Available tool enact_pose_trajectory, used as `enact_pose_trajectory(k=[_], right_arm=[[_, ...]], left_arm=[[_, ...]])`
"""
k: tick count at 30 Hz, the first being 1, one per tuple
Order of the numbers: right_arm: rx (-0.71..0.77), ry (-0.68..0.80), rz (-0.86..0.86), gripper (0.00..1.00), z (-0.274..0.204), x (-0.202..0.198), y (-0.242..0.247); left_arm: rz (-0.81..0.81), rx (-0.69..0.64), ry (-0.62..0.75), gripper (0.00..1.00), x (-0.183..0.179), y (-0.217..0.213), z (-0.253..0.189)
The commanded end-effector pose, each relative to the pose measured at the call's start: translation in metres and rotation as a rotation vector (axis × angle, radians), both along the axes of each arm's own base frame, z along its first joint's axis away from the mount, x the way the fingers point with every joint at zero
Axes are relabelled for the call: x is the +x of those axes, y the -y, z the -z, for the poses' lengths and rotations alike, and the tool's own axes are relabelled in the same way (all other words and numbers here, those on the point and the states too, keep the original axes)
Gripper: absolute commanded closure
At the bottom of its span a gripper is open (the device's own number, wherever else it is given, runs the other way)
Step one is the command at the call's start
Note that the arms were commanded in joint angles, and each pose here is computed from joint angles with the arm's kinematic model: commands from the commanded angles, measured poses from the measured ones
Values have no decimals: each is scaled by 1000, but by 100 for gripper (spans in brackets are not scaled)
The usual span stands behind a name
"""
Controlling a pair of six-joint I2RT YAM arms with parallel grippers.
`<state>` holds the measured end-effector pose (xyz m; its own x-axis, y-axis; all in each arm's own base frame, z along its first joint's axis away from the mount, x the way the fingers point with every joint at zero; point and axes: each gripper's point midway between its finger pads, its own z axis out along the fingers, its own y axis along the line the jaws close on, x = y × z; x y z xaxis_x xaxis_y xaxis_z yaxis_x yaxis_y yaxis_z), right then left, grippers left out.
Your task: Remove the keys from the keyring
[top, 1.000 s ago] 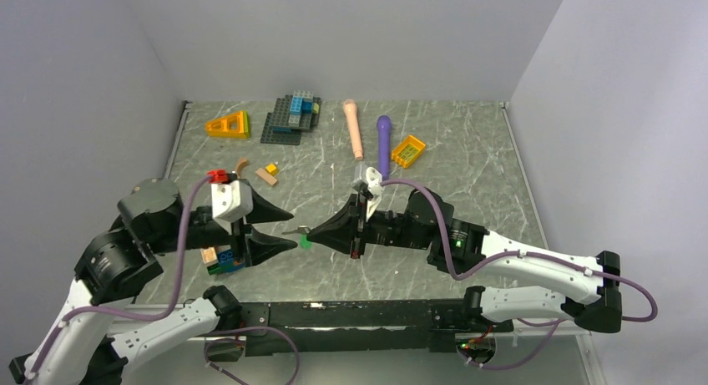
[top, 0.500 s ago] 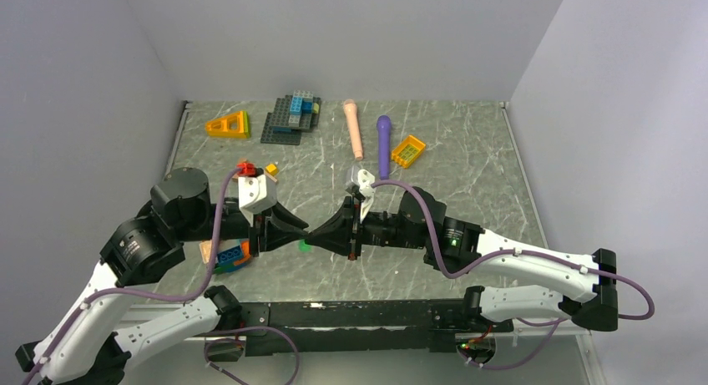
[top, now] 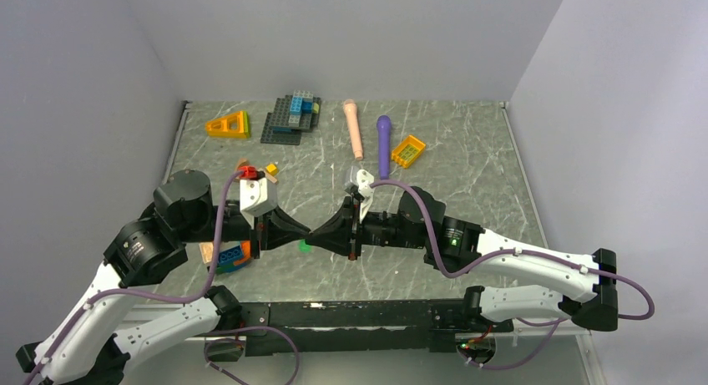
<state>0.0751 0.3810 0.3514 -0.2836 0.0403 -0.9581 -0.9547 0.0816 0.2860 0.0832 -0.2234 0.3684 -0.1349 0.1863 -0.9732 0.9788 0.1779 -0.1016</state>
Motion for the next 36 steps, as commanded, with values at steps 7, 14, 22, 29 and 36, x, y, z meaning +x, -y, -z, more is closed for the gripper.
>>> enact_pose_trajectory(k=[7, 14, 22, 29, 36], right_arm=[[149, 52, 4, 100, -49, -2, 5], [167, 52, 32, 43, -50, 0, 11], [116, 69, 89, 29, -47, 6, 29], [6, 85, 57, 31, -36, 4, 23], [-20, 91, 52, 40, -28, 7, 13]], left_arm=[[14, -54, -1, 100, -7, 0, -6], [-16, -78, -6, 100, -7, -4, -9], [-20, -59, -4, 100, -6, -5, -6], [4, -55, -10, 100, -7, -2, -7], [7, -49, -23, 100, -6, 0, -5]])
